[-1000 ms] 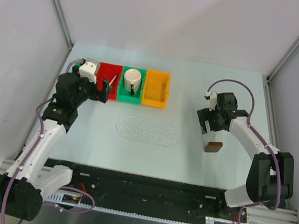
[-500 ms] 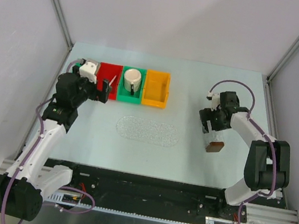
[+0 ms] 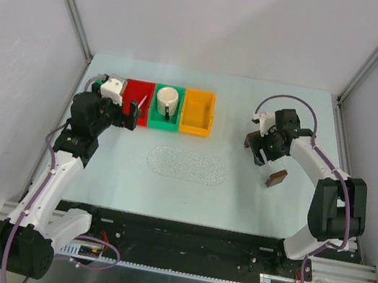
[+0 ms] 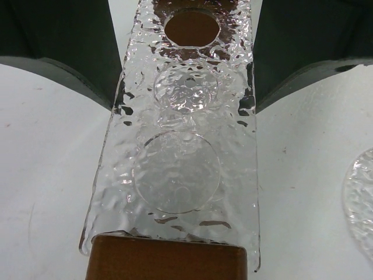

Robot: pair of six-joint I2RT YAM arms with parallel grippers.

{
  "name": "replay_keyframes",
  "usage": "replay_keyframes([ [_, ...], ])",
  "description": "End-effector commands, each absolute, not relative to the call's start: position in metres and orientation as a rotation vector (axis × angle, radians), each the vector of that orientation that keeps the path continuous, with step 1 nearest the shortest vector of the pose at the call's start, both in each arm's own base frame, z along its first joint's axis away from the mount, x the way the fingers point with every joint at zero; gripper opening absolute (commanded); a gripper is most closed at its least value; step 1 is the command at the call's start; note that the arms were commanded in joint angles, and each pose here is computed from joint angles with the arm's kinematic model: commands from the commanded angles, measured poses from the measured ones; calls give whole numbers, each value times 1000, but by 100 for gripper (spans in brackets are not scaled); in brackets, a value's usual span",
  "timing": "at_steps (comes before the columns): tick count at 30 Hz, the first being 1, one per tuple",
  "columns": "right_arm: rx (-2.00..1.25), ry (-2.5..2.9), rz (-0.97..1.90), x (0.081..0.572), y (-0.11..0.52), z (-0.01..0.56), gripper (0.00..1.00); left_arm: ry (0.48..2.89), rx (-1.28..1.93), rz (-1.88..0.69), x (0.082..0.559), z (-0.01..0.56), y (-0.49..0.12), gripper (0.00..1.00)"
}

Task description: Prepare toiletry sets of a toothbrush and toothpaste on the tray

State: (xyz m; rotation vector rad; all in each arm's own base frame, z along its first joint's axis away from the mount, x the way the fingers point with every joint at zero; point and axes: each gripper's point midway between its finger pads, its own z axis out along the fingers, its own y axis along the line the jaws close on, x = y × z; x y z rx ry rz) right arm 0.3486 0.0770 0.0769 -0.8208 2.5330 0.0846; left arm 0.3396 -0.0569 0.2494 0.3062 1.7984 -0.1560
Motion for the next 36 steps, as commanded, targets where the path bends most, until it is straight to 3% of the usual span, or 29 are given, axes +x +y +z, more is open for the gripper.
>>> replay_keyframes([
  [1, -946, 2308, 97, 368, 97, 136, 46, 1750, 369, -121, 342, 263, -56, 100],
  [10, -1304, 1986, 310, 345, 186, 176, 41, 1758, 361, -109, 346, 262, -54, 100],
  [19, -1708, 1620, 386, 312, 273, 170, 33, 1753, 341, -51, 352, 269, -44, 100],
  [36, -1992, 1510, 494, 304, 335, 128, 27, 1760, 339, -34, 348, 263, -38, 100],
])
